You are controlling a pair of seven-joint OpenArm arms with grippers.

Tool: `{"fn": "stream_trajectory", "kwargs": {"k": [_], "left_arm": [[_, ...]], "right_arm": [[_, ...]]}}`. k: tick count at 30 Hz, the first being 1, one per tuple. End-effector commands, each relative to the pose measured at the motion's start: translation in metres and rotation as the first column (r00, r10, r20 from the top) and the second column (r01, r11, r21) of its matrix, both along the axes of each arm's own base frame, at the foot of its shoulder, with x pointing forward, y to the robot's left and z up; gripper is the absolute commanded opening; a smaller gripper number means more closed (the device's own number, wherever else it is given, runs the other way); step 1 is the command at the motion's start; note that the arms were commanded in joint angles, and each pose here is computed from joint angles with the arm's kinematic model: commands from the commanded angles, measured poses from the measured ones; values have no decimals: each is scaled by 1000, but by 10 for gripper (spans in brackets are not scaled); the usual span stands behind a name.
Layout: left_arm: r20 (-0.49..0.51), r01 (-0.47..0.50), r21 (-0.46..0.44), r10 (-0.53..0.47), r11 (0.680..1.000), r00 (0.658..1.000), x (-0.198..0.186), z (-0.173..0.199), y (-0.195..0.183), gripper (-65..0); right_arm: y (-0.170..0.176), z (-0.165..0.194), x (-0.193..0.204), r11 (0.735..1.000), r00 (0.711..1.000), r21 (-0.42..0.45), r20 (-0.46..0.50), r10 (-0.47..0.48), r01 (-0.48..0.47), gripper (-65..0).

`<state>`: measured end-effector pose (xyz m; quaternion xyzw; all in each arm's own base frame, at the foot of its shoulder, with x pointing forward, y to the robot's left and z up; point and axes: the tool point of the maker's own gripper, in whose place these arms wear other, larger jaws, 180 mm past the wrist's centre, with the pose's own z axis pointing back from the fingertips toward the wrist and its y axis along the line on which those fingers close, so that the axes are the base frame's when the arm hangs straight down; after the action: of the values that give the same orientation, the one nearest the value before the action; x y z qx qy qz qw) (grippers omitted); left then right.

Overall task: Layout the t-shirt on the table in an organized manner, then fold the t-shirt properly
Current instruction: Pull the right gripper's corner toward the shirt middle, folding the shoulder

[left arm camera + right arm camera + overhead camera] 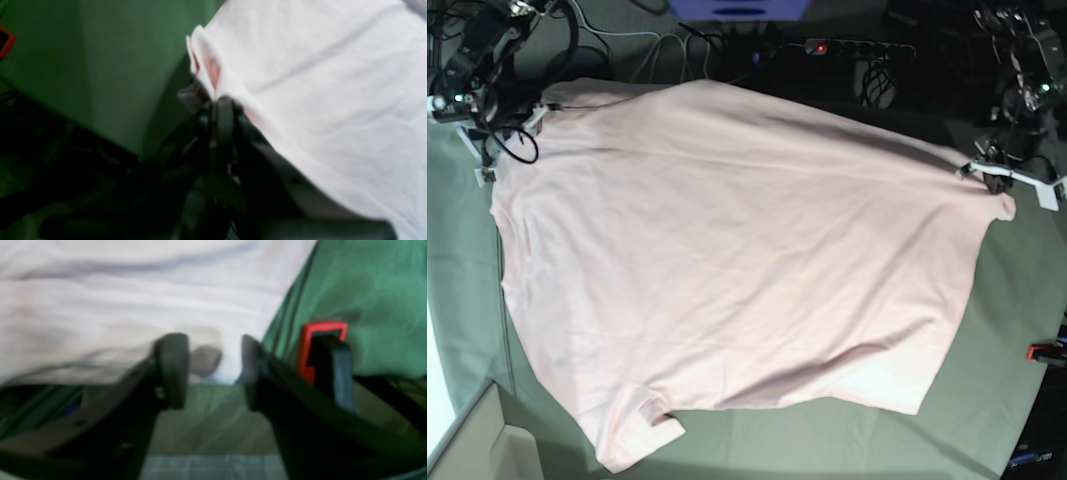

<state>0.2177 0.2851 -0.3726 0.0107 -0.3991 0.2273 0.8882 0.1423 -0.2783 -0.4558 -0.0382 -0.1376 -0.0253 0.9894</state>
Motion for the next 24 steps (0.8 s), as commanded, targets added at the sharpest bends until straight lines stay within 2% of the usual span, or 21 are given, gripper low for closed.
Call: {"fn": "stream_trajectory", "kwargs": {"k": [1,4,9,11,13,17,24], "left_arm": [[33,-1,24,0,1000,999,5,10,5,-650],[33,-1,24,0,1000,999,5,10,5,-650],[33,-1,24,0,1000,999,4,9,5,-650],[31,-1,24,0,1000,1000,4,9,5,-650],[34,-2,26,1,1000,999,4,10,5,-650],[34,-2,26,1,1000,999,4,10,5,-650],[51,-2,21,1,1000,999,10,13,4,-650]], "right_arm": [[-9,5,6,1000,1000,-15,27,-15,15,-324],[-14,0,7,999,999,0,21,-38,38,-291],[-12,-10,15,999,999,34,5,-38,38,-302],[-10,-12,15,998,999,44,1,-37,37,-351],[-8,-11,20,998,999,47,15,-37,37,-430],[-8,-7,32,998,998,49,40,-37,35,-650],[-22,15,71,999,991,20,127,-34,32,-650]]}}
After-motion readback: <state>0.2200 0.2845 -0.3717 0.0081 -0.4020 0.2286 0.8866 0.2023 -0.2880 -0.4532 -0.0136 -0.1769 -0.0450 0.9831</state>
